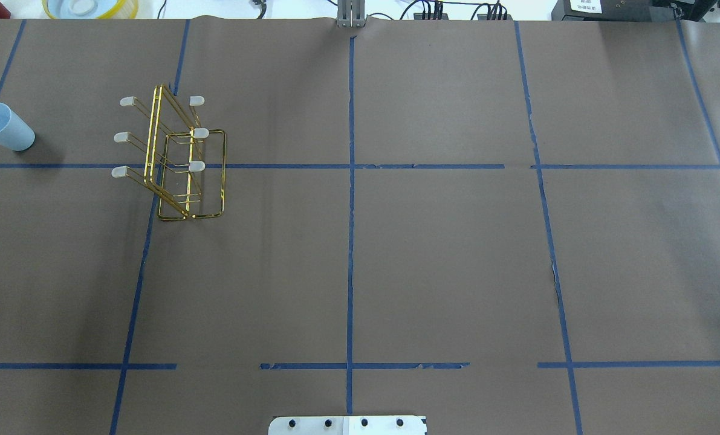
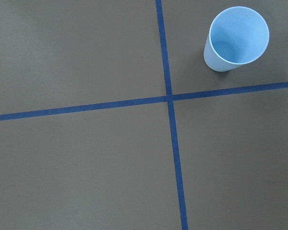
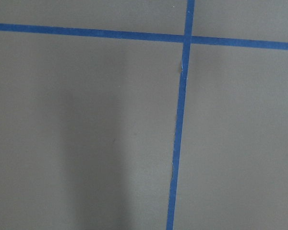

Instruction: Hang cup on cup holder

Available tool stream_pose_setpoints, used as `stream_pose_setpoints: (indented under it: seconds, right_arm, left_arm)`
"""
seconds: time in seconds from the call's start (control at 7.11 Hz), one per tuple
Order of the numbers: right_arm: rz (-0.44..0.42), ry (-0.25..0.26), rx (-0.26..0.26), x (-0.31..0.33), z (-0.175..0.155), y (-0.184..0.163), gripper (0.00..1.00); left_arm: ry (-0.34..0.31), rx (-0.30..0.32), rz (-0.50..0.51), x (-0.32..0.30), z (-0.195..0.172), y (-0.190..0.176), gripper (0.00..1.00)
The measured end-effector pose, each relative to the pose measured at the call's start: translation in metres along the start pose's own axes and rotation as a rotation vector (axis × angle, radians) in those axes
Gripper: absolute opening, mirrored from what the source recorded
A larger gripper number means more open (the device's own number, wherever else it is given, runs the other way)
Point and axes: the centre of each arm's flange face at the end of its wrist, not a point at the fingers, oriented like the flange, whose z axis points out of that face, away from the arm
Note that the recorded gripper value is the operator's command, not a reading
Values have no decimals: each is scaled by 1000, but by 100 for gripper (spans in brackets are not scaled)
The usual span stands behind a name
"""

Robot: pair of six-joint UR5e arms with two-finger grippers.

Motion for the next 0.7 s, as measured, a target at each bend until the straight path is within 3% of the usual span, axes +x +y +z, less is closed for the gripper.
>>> stream_pose_setpoints:
  seconds: [0.7]
  right_arm:
    - [0, 0, 0, 0, 0, 0, 100]
  left_arm:
    - [-10, 28, 9, 15, -17, -13, 100]
